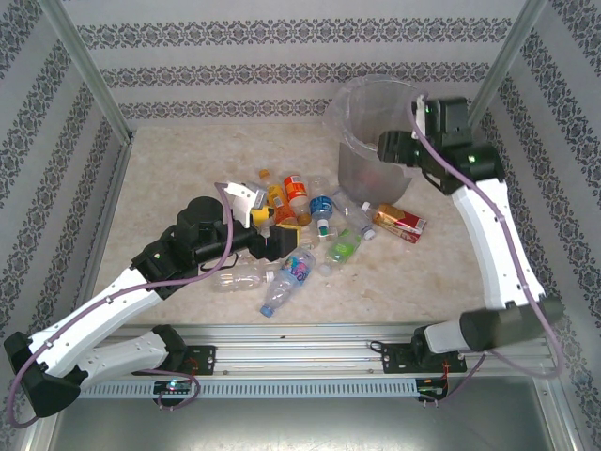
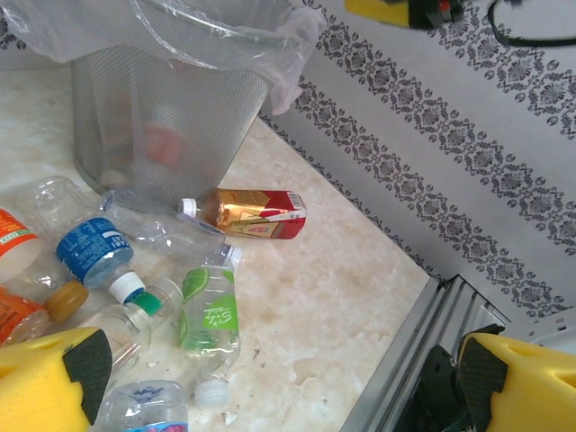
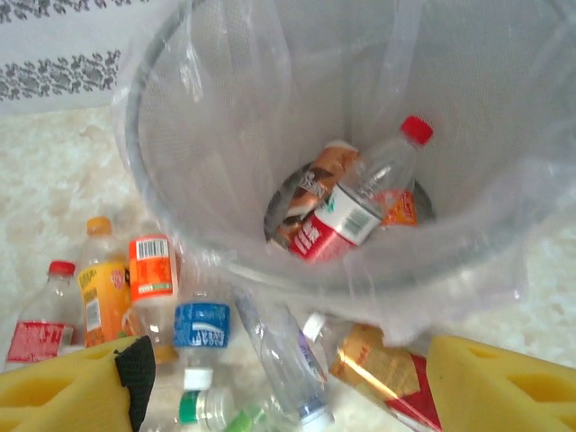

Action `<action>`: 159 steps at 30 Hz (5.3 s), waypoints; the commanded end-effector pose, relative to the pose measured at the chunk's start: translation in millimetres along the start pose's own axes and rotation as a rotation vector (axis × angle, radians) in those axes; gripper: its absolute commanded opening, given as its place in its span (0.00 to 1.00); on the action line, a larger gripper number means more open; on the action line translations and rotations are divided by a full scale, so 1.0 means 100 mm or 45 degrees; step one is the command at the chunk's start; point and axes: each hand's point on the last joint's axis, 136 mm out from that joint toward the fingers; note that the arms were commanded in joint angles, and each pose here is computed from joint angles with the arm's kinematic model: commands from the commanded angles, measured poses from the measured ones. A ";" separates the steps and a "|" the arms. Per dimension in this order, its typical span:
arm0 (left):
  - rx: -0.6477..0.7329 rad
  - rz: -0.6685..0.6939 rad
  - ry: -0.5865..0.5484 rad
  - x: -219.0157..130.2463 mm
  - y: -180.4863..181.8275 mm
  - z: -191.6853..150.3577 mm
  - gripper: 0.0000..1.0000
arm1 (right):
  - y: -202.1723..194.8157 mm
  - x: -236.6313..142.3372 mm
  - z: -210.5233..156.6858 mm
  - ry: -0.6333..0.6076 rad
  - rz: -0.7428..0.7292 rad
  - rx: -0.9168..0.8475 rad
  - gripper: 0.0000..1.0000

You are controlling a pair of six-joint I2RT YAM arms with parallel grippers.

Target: Put the plastic bottles in the bin

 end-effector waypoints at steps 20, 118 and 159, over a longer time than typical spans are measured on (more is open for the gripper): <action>-0.042 -0.051 0.034 -0.01 -0.02 -0.18 1.00 | -0.30 0.59 -1.66 0.244 0.152 0.468 0.97; -0.077 -0.095 0.077 0.14 -0.02 -0.27 1.00 | -0.03 1.47 -2.64 0.933 -0.026 -0.154 0.78; -0.125 -0.198 -0.086 0.07 -0.23 0.05 1.00 | 0.73 0.40 -1.69 0.542 0.243 -0.267 0.62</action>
Point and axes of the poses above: each hand's point on the last joint's axis, 136 mm out from that joint toward the fingers, its own x axis out along the fingers, its own y axis along the line the jaws close on, z = x × y, and after that the axes turned 11 degrees about -x, right-handed
